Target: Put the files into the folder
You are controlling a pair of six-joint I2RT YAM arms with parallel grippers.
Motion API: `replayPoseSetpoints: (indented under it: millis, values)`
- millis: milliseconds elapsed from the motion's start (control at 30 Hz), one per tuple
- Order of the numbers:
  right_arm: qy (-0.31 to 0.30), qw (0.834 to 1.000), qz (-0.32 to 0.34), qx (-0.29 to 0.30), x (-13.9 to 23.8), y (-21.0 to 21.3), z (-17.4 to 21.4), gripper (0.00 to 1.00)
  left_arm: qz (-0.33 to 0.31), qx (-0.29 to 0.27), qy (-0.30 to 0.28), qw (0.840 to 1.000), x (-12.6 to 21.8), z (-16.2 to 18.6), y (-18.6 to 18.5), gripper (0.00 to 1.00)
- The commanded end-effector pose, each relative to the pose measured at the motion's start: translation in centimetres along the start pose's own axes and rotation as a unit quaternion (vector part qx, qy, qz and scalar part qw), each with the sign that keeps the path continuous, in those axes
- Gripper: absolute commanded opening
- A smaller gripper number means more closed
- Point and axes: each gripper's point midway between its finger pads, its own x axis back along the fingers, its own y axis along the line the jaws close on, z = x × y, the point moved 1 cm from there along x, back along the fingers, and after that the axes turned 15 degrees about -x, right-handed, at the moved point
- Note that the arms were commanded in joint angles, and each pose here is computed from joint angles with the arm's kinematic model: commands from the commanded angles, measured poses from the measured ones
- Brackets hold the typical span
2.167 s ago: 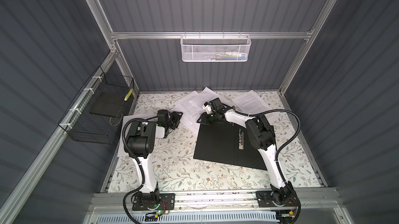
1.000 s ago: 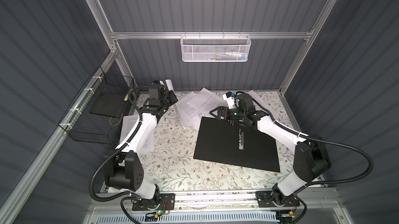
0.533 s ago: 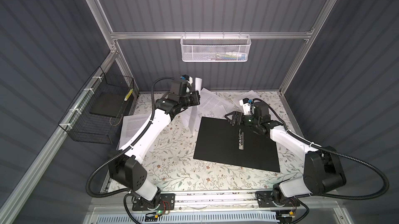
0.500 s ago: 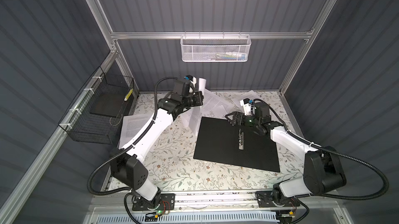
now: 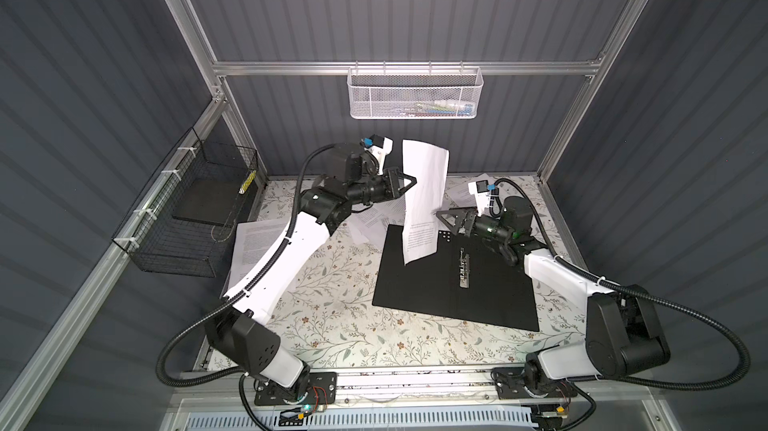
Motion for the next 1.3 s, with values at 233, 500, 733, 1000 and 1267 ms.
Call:
replayPoseSetpoints:
  millis: [233, 500, 733, 1000, 1267]
  values:
    - [-0.001, 0.979, -0.203, 0.013, -1.2, 4.9, -2.2, 0.97, 0.146, 0.05, -0.039, 0.987, 1.1, -2.4, -3.5, 0.0]
    - [0.015, 0.966, -0.257, 0.005, -2.6, 5.5, -3.3, 0.87, 0.197, 0.08, -0.059, 0.975, 0.5, -3.0, -3.3, 0.0]
    - [0.022, 0.963, -0.268, 0.01, -2.4, 6.6, -3.8, 0.77, 0.183, 0.084, -0.051, 0.978, -0.1, -2.5, -2.2, 0.0]
    - [0.024, 0.964, -0.264, 0.0, -1.8, 6.4, -4.2, 0.48, 0.135, 0.079, -0.032, 0.987, 0.1, -1.7, 0.6, 0.0]
    - [0.032, 0.964, -0.264, -0.01, -1.8, 6.4, -4.0, 0.41, 0.09, 0.064, -0.013, 0.994, 1.1, -0.9, 3.8, 0.0]
